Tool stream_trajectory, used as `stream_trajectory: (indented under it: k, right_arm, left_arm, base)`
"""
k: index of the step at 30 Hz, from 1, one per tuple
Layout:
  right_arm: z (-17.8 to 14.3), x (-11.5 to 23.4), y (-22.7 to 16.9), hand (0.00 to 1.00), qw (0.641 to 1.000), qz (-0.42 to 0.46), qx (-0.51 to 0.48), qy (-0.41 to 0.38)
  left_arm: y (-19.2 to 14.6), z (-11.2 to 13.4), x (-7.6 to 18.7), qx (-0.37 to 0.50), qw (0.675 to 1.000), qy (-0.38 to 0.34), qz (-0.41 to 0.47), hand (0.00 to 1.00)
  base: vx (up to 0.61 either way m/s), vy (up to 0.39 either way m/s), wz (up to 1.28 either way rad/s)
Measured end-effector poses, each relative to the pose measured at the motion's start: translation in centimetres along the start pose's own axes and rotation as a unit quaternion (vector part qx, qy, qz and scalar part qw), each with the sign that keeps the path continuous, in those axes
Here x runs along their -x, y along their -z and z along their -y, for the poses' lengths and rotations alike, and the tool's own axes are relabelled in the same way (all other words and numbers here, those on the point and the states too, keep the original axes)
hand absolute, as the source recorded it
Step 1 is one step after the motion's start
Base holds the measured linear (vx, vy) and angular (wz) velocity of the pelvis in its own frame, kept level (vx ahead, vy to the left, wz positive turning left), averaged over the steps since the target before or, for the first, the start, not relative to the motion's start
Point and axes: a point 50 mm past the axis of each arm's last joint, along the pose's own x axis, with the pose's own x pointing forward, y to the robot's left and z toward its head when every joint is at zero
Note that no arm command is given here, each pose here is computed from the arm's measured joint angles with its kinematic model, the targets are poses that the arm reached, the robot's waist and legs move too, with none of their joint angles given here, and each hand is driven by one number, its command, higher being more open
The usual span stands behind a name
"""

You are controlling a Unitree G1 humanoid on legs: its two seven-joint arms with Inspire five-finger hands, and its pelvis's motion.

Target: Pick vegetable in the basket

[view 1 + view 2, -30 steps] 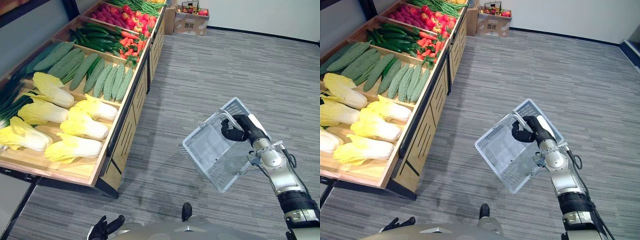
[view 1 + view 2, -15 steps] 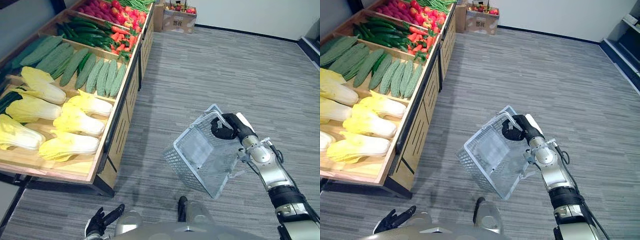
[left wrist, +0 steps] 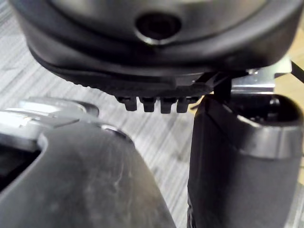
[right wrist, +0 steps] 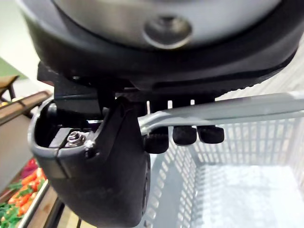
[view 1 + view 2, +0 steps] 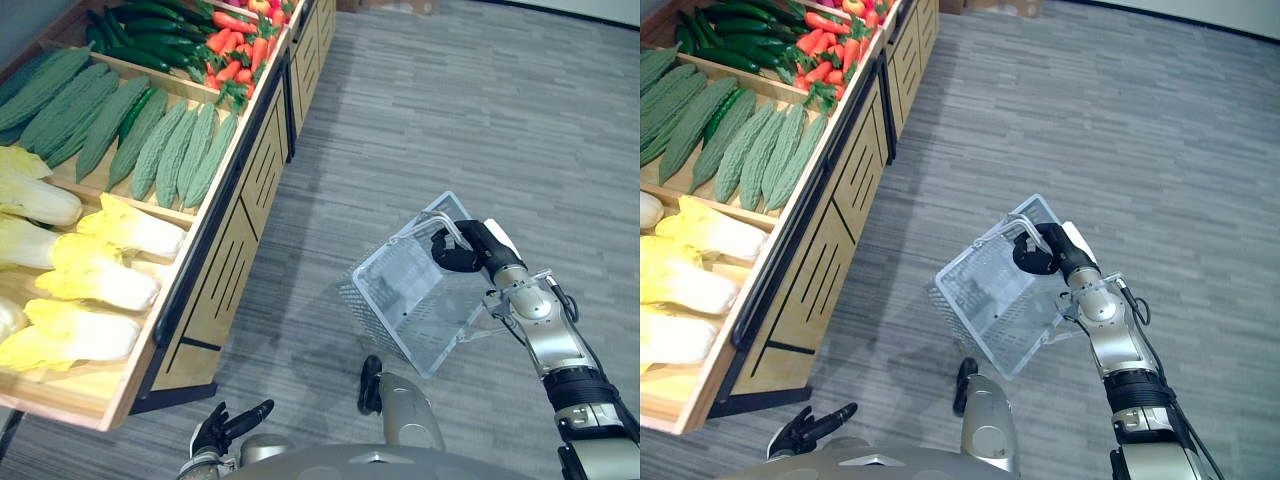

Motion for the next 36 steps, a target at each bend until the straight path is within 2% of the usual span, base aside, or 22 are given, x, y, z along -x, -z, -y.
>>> stream_trajectory:
  k: [8,15,18,23,36]
  right_arm:
    - [-0.2,-0.5,-1.0,0.0,1.0,0.018,-0.012,-0.005]
    - [0.3,0.0,-1.5,0.0,0.999,0.037,-0.019,0.014]
    - [-0.6,0.7,-0.1,0.0,0.999,0.014,-0.03,0.003]
    - [-1.3,1.4,1.0,0.0,0.999,-0.005,-0.034,-0.004]
    - [-5.6,2.1,1.5,0.0,0.996,-0.018,-0.075,-0.049]
  left_arm:
    - [-0.9,0.0,0.0,0.026,0.999,-0.003,0.027,1.0]
    - [-1.5,0.2,-0.2,0.023,0.999,0.003,0.032,1.0]
    - [-1.8,-0.5,-0.3,0.01,1.0,-0.007,0.028,1.0]
    - [-2.1,-0.1,-0.5,-0.011,0.999,-0.006,0.03,1.0]
    - [-0.8,-0.6,-0.4,-0.04,0.999,-0.021,-0.006,1.0]
  base:
    - [0.26,-0.254,0.18]
    - [0.24,0.075,-0.06]
    - [0.25,0.162,0.25]
    - [0.18,0.119,0.24]
    - [0.02,-0.06,-0.05]
